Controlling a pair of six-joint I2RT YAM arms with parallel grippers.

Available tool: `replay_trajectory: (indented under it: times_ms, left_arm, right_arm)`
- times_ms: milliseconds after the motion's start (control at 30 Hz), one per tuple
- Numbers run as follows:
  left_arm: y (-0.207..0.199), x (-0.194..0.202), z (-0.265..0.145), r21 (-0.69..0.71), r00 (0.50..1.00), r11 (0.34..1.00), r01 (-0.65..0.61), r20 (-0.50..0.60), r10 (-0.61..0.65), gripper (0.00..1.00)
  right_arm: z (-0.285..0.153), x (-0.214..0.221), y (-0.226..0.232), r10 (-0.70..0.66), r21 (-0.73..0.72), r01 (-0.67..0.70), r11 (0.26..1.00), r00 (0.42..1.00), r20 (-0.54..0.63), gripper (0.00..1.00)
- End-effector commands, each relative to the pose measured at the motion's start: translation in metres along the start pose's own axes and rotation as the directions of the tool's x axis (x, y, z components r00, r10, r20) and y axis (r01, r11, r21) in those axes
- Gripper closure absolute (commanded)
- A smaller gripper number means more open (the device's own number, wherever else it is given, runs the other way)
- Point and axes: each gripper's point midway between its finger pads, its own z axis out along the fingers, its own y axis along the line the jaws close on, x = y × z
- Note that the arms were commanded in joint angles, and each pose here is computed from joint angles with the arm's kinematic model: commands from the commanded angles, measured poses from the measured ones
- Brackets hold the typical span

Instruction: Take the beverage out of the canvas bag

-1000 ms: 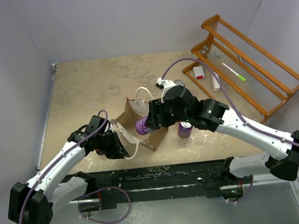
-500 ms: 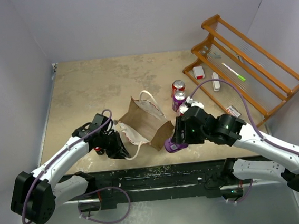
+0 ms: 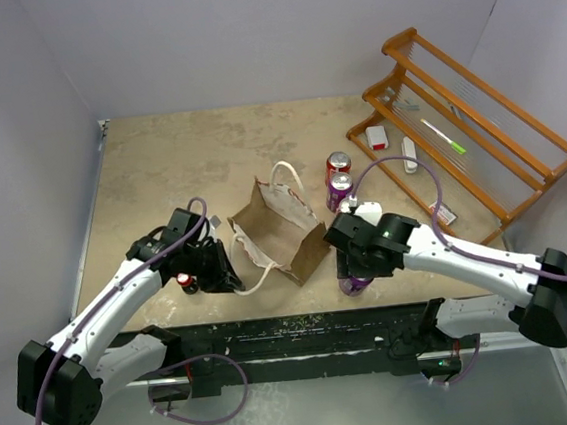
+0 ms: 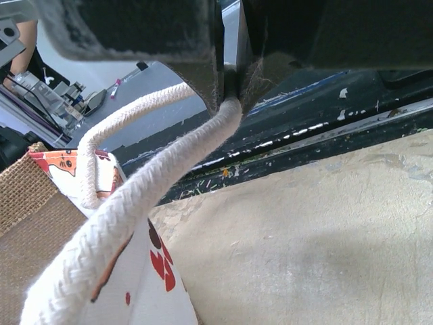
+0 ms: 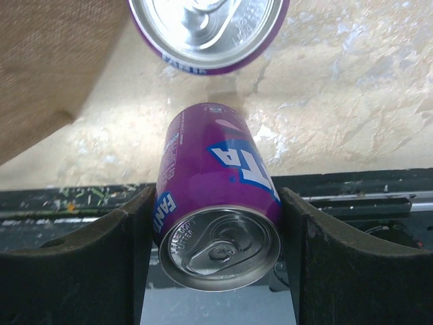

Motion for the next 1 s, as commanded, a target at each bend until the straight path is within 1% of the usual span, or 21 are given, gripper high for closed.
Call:
replay_trajectory:
  times_ms: [0,33,133,267,333,367,500,567,633,733,833,967]
  left_arm:
    - [-0.004,-0.006,-0.006,0.0,0.999,0.999,-0.04,0.018,0.04,0.87]
    - [-0.005,-0.006,-0.006,-0.001,0.999,0.999,-0.042,0.017,0.042,0.85]
    - [-0.007,-0.007,-0.008,0.002,0.998,0.999,-0.052,0.021,0.052,0.78]
    - [-0.008,-0.009,-0.011,-0.003,0.998,0.998,-0.058,0.032,0.058,0.73]
    - [-0.008,-0.009,-0.012,-0.004,0.998,0.998,-0.06,0.035,0.06,0.7]
    - [-0.008,-0.009,-0.012,-0.003,0.997,0.998,-0.061,0.037,0.061,0.69]
    - [-0.007,-0.008,-0.014,-0.006,0.997,0.998,-0.06,0.044,0.06,0.65]
    - [-0.006,-0.007,-0.014,-0.005,0.997,0.998,-0.056,0.047,0.057,0.61]
    - [-0.005,-0.006,-0.014,-0.003,0.997,0.998,-0.055,0.047,0.055,0.53]
    - [-0.005,-0.005,-0.014,0.004,0.997,0.998,-0.056,0.05,0.056,0.42]
    - [-0.007,-0.005,-0.018,0.01,0.996,0.998,-0.066,0.06,0.065,0.32]
    - [-0.006,-0.008,-0.025,-0.015,0.992,0.996,-0.086,0.086,0.087,0.15]
  right_arm:
    - [0.005,-0.03,0.008,0.027,0.038,-0.031,0.999,0.993,0.114,1.0]
    - [0.002,-0.037,0.014,0.032,0.029,-0.036,0.999,0.991,0.128,1.0]
    - [0.009,-0.039,0.016,0.021,0.067,-0.03,0.997,0.992,0.128,1.0]
    - [0.02,-0.035,0.015,0.009,0.093,-0.02,0.995,0.993,0.116,0.99]
    - [0.021,-0.034,0.016,0.013,0.088,-0.024,0.996,0.993,0.114,0.93]
    - [0.027,-0.027,0.01,0.005,0.103,-0.016,0.995,0.995,0.102,0.9]
    - [0.03,-0.02,0.005,0.02,0.092,-0.029,0.995,0.995,0.099,0.84]
    - [0.032,-0.018,0.004,0.023,0.091,-0.032,0.995,0.995,0.095,0.79]
    - [0.035,-0.016,0.004,0.018,0.09,-0.026,0.996,0.996,0.09,0.73]
    - [0.039,-0.014,0.002,0.005,0.11,-0.014,0.994,0.997,0.083,0.6]
    - [0.042,-0.014,0.003,-0.012,0.126,0.003,0.992,0.997,0.078,0.44]
    - [0.041,-0.019,0.007,-0.033,0.121,0.022,0.992,0.996,0.085,0.3]
